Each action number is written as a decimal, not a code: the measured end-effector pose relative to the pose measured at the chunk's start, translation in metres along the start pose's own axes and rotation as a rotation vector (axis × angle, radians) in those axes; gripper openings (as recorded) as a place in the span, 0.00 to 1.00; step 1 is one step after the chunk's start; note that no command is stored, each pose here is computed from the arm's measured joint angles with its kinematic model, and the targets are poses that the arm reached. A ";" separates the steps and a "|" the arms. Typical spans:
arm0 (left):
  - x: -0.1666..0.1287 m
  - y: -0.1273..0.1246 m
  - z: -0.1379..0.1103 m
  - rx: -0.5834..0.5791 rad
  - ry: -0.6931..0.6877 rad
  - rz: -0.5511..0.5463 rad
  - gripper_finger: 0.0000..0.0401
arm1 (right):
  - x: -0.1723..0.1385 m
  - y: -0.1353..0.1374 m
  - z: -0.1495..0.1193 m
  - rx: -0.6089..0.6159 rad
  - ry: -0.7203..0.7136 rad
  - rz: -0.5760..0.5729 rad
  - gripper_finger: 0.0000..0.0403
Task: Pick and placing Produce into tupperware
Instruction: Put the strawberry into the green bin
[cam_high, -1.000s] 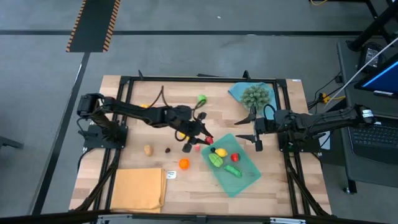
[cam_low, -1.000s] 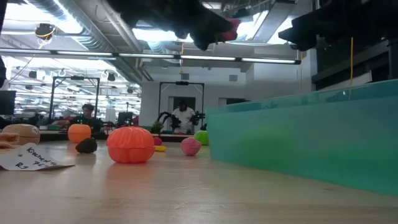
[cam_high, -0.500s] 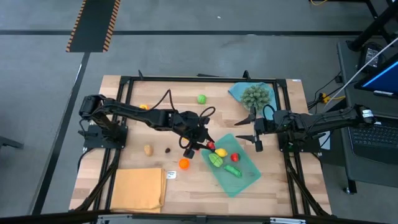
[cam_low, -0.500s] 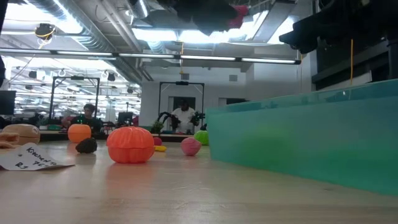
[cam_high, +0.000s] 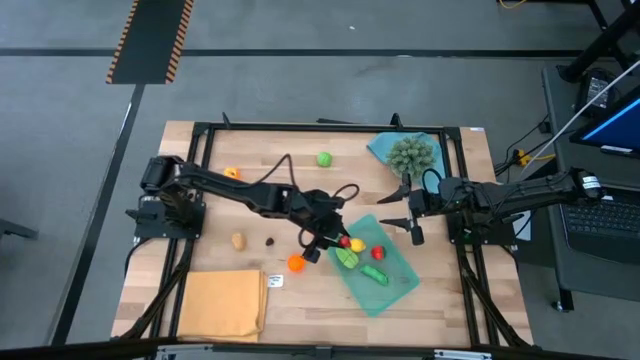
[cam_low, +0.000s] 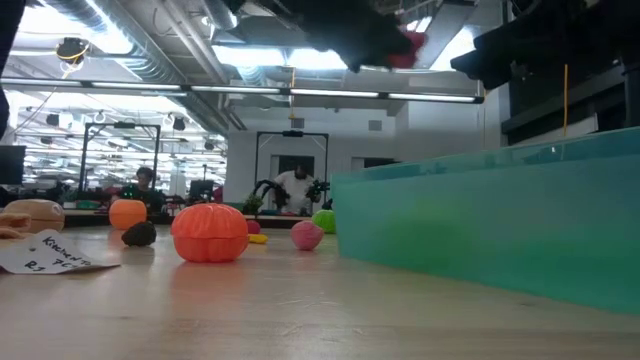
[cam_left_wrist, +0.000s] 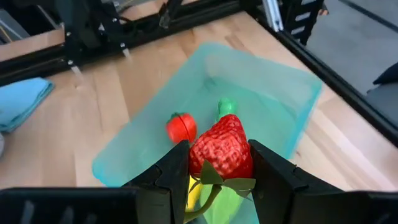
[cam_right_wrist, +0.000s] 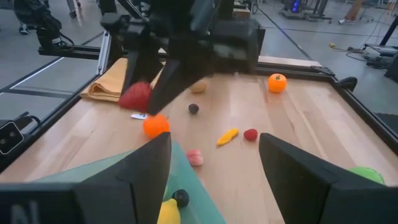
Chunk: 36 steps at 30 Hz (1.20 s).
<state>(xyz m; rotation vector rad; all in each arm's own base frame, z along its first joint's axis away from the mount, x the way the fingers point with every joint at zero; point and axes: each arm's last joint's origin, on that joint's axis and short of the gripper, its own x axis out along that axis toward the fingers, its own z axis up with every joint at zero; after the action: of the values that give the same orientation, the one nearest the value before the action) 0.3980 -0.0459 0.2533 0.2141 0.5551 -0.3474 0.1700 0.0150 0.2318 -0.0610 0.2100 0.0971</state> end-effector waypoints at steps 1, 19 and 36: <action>0.004 0.001 0.002 0.001 0.011 -0.003 0.32 | 0.000 0.000 0.000 0.000 0.002 0.000 0.61; 0.070 0.001 0.013 0.007 0.210 -0.084 0.32 | 0.000 0.001 -0.006 -0.001 0.061 0.005 0.61; 0.100 -0.008 -0.006 -0.019 0.244 -0.102 0.32 | 0.000 0.001 -0.007 -0.001 0.073 0.006 0.61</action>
<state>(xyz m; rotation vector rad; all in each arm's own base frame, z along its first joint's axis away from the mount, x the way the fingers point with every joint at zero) 0.4714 -0.0776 0.1926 0.2117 0.8115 -0.4174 0.1683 0.0152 0.2250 -0.0649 0.2829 0.1008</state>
